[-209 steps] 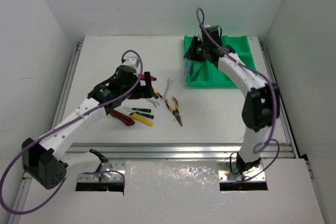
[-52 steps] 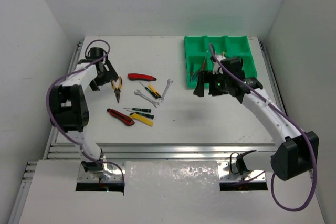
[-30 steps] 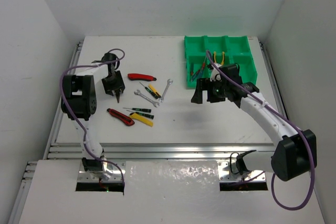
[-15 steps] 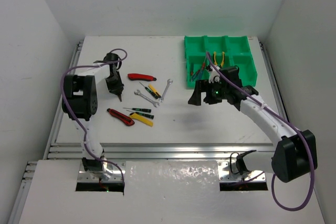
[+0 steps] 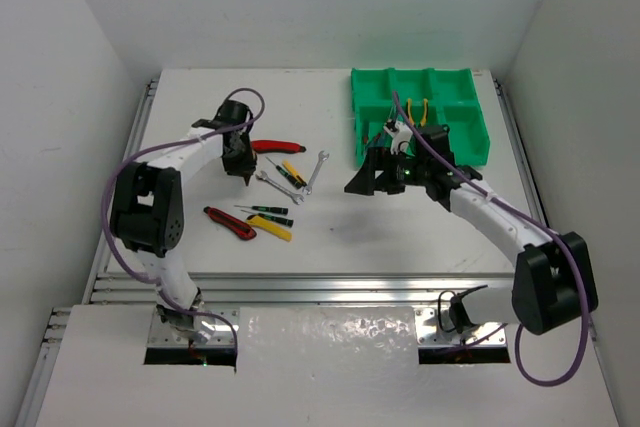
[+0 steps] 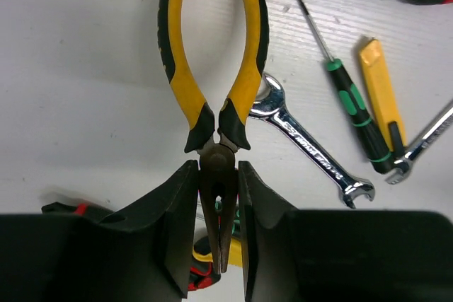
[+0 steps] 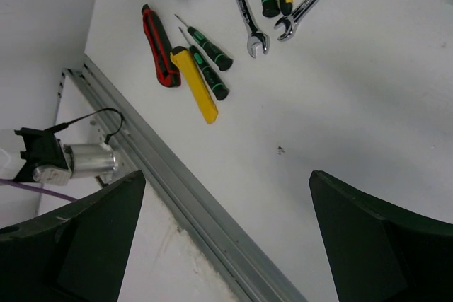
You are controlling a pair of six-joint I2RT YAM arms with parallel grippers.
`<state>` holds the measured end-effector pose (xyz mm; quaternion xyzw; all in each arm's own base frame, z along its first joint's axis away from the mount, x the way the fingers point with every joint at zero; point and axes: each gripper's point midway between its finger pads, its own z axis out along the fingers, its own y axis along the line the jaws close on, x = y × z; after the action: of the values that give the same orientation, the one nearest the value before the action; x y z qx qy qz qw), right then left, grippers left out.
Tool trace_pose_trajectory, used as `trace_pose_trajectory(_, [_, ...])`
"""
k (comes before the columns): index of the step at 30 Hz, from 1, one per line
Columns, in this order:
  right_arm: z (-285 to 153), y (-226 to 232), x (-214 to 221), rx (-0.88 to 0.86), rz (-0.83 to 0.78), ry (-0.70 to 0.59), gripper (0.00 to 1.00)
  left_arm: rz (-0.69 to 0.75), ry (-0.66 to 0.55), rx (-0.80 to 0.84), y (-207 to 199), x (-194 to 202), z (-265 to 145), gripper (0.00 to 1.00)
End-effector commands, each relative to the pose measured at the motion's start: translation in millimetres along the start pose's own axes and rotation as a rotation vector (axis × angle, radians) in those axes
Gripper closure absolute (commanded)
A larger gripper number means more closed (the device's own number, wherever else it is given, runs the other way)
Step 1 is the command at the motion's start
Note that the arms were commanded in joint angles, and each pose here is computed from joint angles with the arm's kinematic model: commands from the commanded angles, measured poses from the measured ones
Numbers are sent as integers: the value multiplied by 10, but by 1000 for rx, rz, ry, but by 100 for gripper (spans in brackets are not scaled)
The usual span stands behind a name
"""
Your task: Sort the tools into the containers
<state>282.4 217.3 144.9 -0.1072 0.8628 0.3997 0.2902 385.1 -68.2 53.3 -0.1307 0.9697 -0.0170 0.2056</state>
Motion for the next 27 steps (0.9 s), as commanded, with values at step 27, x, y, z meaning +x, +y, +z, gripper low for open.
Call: trace_pose_trajectory(27, [1206, 686, -560, -271, 500, -26, 4, -35, -260, 330, -450, 19, -1117, 100])
